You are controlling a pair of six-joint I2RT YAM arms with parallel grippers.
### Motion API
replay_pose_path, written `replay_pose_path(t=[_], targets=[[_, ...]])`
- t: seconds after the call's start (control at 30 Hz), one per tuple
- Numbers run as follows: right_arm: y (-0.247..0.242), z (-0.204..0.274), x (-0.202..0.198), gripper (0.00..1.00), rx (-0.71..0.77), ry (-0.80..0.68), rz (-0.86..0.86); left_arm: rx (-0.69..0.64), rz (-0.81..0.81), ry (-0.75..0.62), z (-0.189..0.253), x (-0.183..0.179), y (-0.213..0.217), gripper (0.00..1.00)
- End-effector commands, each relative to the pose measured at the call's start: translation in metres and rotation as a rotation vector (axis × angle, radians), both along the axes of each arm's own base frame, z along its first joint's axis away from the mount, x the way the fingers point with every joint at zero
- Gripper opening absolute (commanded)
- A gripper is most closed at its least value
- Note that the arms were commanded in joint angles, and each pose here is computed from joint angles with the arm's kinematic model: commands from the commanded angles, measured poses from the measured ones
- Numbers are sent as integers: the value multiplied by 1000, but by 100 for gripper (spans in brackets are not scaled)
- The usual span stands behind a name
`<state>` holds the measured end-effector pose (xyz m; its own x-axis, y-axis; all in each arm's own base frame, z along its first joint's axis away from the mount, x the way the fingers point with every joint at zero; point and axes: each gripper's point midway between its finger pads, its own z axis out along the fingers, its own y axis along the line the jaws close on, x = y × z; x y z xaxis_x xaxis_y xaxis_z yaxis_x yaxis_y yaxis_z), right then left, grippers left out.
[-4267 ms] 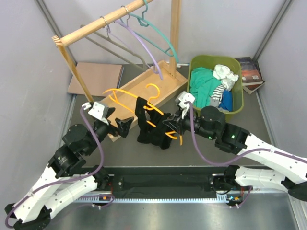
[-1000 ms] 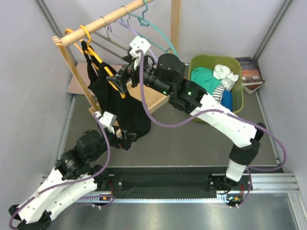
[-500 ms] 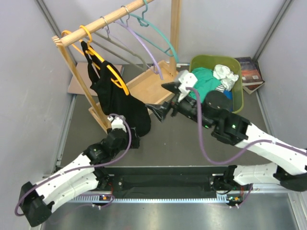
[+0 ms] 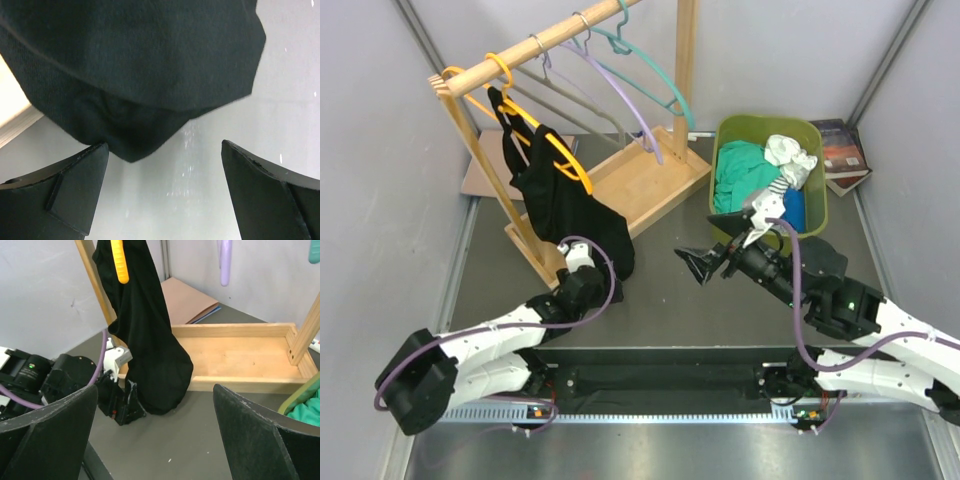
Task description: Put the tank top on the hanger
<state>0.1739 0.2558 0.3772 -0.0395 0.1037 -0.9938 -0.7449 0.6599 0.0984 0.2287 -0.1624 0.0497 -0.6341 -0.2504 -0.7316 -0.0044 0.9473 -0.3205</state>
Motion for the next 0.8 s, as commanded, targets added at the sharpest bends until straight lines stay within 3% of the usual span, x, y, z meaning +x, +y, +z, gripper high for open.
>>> replay_pose_path(t=[0.0,0.3,0.43,0.47,0.53,0.57,0.77], targets=[[-14,3,-7,96,61,34,-12,-47,79,-82,11,20,-3,99],[-29,-20,-12,96,33,87,-34,-10,92,-63,-12,31,-10,94],[-35,-27,-13,96,33,101,-48,22,120,-55,-23,34,-6,63],[-37,-29,-13,96,29,105,-53,21,125,-59,-22,35,-6,45],[-38,-32,-13,96,25,111,-56,9,126,-80,-17,39,-8,23],[-39,-33,-13,96,27,112,-61,-2,116,-96,-11,43,-12,0],[-33,-50,-11,96,5,146,-65,3,37,-229,51,77,-41,0]])
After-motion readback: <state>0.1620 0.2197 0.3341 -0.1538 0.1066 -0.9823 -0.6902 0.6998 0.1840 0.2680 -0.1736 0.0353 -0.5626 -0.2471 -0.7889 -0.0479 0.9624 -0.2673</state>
